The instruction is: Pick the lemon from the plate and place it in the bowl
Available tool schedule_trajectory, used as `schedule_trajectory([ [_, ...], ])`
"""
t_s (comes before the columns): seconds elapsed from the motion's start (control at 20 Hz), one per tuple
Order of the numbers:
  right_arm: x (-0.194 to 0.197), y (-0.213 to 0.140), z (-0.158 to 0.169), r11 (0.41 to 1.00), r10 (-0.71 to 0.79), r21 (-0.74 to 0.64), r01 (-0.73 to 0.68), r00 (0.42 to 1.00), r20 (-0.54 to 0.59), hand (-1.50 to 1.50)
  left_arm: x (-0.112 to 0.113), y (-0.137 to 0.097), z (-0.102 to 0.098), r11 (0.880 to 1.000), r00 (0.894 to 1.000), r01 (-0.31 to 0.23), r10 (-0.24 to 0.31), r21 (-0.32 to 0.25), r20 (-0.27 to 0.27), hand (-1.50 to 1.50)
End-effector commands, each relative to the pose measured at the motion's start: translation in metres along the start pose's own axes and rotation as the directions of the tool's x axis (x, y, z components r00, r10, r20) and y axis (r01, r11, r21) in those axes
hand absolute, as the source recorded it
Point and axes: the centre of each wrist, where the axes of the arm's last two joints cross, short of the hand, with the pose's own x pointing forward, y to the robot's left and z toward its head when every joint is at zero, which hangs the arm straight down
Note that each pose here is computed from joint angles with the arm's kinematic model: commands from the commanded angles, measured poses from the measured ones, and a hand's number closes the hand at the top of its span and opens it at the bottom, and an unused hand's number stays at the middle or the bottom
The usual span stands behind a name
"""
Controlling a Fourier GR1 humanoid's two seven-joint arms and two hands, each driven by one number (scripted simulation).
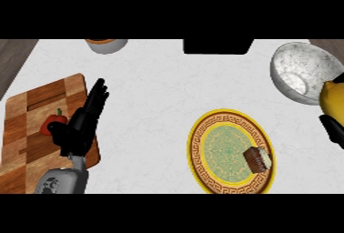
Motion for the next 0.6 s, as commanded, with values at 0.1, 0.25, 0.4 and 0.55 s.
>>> schedule_trajectory([
  [0.1, -0.011, -0.015, -0.046, 0.999, -0.002, -0.033, -0.001, 0.996, -0.086, 1.5, -0.008, -0.023, -0.002, 1.0, 1.0, -0.011, 0.011, -0.006, 0.004, 0.0],
  [0.25, -0.021, -0.029, -0.06, 0.98, 0.189, -0.036, -0.195, 0.973, -0.13, 1.5, 0.003, -0.013, -0.004, 1.0, 1.0, 0.004, -0.004, -0.023, 0.002, 0.0],
  [0.4, -0.037, -0.02, -0.066, 0.962, 0.267, -0.028, -0.273, 0.953, -0.143, 1.5, 0.008, -0.01, 0.02, 1.0, 1.0, -0.007, 0.007, -0.023, -0.004, 0.0],
  [0.55, -0.065, -0.006, -0.076, 0.929, 0.367, 0.012, -0.369, 0.919, -0.144, 1.5, 0.006, -0.006, -0.011, 1.0, 1.0, -0.006, 0.006, -0.008, 0.007, 0.0],
])
